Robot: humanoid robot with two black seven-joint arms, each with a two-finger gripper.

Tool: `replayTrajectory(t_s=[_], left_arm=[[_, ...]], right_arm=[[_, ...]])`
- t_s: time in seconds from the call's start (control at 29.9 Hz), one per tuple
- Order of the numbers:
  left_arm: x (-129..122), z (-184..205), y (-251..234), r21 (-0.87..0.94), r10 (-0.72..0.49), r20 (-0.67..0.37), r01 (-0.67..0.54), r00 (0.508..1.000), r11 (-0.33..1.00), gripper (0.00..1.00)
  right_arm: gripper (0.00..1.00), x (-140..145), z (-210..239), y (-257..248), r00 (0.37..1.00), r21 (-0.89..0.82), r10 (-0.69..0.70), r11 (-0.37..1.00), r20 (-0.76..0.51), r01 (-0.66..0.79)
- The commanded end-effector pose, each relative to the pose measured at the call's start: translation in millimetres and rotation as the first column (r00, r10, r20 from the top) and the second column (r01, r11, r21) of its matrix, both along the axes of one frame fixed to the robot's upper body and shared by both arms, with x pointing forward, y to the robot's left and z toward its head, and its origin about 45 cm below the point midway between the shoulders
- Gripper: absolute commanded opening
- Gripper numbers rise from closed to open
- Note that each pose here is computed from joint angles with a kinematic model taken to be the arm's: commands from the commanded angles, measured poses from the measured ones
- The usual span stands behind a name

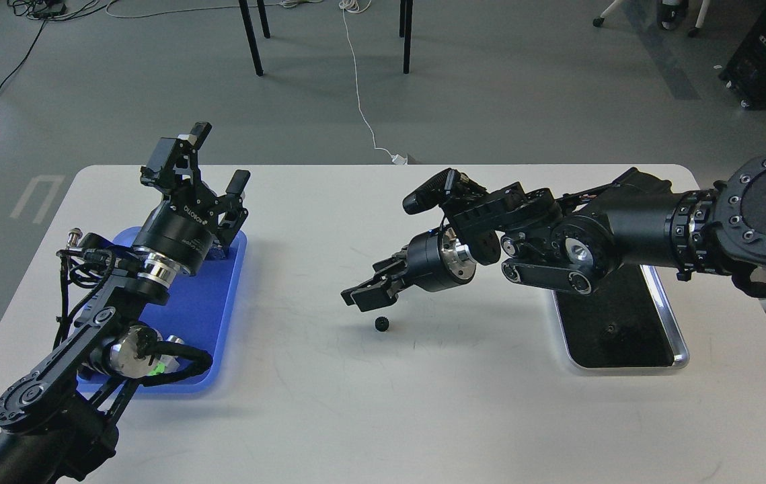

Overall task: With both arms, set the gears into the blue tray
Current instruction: 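Carry the black gear to the table center and release it, then withdraw the right gripper and reach the left gripper toward the gear, then grasp the black gear on the table with the left gripper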

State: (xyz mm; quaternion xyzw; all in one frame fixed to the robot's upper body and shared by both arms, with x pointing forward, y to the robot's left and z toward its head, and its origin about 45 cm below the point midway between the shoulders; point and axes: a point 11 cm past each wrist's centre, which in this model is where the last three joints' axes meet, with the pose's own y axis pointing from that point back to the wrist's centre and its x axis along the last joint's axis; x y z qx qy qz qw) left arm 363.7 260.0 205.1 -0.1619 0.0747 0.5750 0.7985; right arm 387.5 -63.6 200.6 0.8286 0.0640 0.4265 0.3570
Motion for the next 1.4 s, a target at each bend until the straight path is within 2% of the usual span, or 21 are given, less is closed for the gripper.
replayTrajectory(t_s=[0.0, 0.07, 0.17, 0.33, 0.5, 0.6, 0.74, 0.87, 1.0, 1.07, 1.14, 1.24, 1.27, 1.34, 1.37], left_arm=[[0.1, -0.2, 1.1, 0.003, 0.002, 0.000, -0.002, 1.000, 1.000, 0.98], [-0.3, 0.3, 0.6, 0.000, 0.002, 0.007, -0.002, 1.000, 1.000, 0.98], [-1.9, 4.3, 0.9, -0.017, 0.011, 0.051, -0.010, 0.999, 1.000, 0.98], [-7.1, 4.3, 1.8, -0.030, 0.022, 0.087, -0.020, 0.996, 0.999, 0.98], [-8.2, 5.4, -0.1, -0.024, 0.012, 0.092, -0.010, 0.996, 1.000, 0.98], [-10.5, 9.2, -6.4, 0.013, -0.019, 0.112, 0.018, 0.994, 1.000, 0.98], [-19.5, 16.7, -30.7, 0.184, -0.140, 0.176, 0.107, 0.974, 0.977, 0.98], [-31.4, 16.9, -65.2, 0.454, -0.317, 0.237, 0.184, 0.918, 0.872, 0.98], [-41.6, 8.3, -99.6, 0.737, -0.521, 0.246, 0.192, 0.817, 0.649, 0.98], [-46.0, 5.8, -121.5, 0.862, -0.647, 0.228, 0.159, 0.728, 0.482, 0.98], [-47.1, 4.0, -135.8, 0.962, -0.767, 0.174, 0.060, 0.617, 0.267, 0.98], [-41.3, 12.9, -158.8, 0.993, -0.887, 0.073, -0.112, 0.456, 0.024, 0.98], [-37.4, 20.3, -167.3, 0.991, -0.908, 0.044, -0.135, 0.416, -0.014, 0.98], [-30.2, 31.2, -178.1, 0.981, -0.932, -0.020, -0.173, 0.361, -0.088, 0.98], [-25.7, 32.9, -179.9, 0.975, -0.935, -0.050, -0.186, 0.350, -0.122, 0.98]], right_arm=[[0.95, 27.3, 26.3, -38.2, 0.982, 0.166, -0.188, 0.968, -0.025, 0.189], [0.95, 33.8, 30.8, -63.0, 0.949, 0.277, -0.299, 0.908, -0.097, 0.315], [0.96, 40.5, 32.3, -105.1, 0.861, 0.445, -0.450, 0.737, -0.238, 0.508], [0.96, 30.3, 12.7, -164.7, 0.690, 0.572, -0.556, 0.407, -0.463, 0.712], [0.97, 14.2, 1.5, -203.2, 0.490, 0.549, -0.484, 0.023, -0.725, 0.835], [0.98, 10.0, -3.4, -229.4, 0.386, 0.487, -0.413, -0.173, -0.825, 0.856], [0.99, 0.8, -11.0, -259.7, 0.303, 0.413, -0.329, -0.344, -0.894, 0.843], [0.99, -16.5, -18.4, -280.9, 0.287, 0.342, -0.195, -0.390, -0.938, 0.855], [0.99, -36.4, -28.5, -297.2, 0.270, 0.313, -0.167, -0.360, -0.948, 0.879], [0.99, -45.3, -35.5, -301.4, 0.254, 0.295, -0.158, -0.352, -0.954, 0.888], [0.99, -50.4, -39.1, -305.7, 0.241, 0.285, -0.165, -0.354, -0.956, 0.891], [0.99, -54.8, -42.7, -307.8, 0.229, 0.276, -0.168, -0.355, -0.959, 0.893], [0.99, -54.8, -42.7, -307.8, 0.229, 0.276, -0.168, -0.355, -0.959, 0.893], [0.99, -54.9, -42.2, -307.9, 0.230, 0.277, -0.170, -0.353, -0.958, 0.893], [0.99, -54.6, -41.9, -308.1, 0.231, 0.278, -0.169, -0.354, -0.958, 0.893]])
